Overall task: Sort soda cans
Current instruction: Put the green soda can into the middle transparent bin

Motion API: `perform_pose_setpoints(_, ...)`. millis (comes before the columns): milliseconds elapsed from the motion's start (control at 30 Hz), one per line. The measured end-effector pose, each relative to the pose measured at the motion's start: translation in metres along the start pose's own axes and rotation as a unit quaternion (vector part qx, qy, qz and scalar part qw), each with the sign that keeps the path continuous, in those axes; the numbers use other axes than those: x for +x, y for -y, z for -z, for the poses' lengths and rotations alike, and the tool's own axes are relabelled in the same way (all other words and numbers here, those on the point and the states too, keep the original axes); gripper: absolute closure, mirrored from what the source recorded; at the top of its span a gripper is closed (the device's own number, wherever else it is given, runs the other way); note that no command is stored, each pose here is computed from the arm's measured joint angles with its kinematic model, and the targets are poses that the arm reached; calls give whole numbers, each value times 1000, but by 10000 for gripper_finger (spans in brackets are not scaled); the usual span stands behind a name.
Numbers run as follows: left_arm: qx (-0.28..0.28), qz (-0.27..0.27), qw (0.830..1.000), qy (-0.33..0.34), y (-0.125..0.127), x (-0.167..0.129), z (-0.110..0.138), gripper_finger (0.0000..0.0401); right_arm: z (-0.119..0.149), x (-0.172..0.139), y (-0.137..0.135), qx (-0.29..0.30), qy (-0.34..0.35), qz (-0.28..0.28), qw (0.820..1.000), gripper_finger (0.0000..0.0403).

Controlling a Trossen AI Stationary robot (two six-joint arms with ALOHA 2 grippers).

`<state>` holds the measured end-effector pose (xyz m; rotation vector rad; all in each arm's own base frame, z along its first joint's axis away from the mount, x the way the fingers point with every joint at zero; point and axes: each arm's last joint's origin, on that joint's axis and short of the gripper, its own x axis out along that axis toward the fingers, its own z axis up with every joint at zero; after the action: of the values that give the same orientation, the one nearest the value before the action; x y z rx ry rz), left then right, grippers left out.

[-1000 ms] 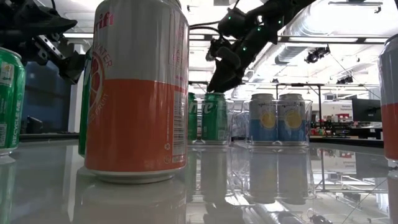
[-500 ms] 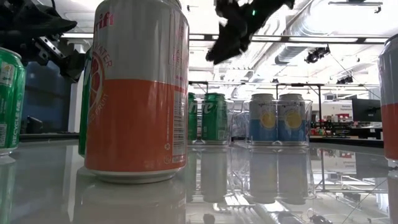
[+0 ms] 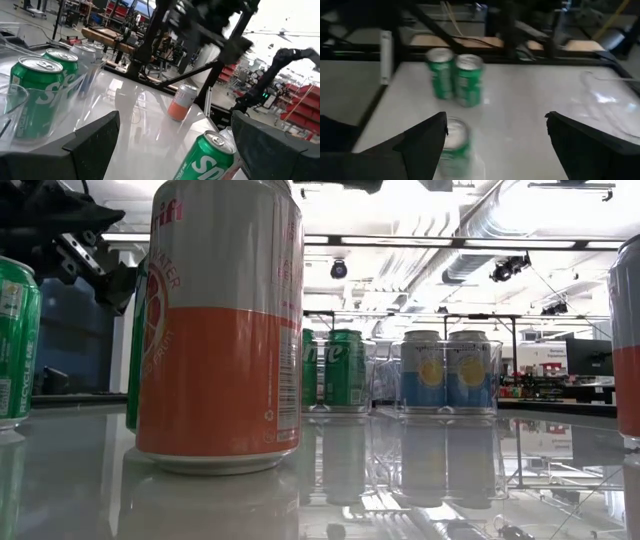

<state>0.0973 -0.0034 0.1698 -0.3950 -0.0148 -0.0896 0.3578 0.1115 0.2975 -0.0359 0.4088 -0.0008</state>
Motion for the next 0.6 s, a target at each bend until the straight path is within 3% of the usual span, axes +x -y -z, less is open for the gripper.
perform_pose_setpoints(200,-24,0,1000,0,0,0,0,41,16,29,-40,-3,53,-38,998,72)
perform_pose_setpoints(333,-24,0,1000,0,0,0,0,41,29,51,-48,-2,69,-75,995,72)
perform_pose_setpoints(467,-27,0,1000,0,0,0,0,41,36,71,-51,40,118,-120,985,72)
perform_pose_setpoints(600,-49,-1,999,-3,0,0,0,41,46,84,-51,58,98,-144,983,72)
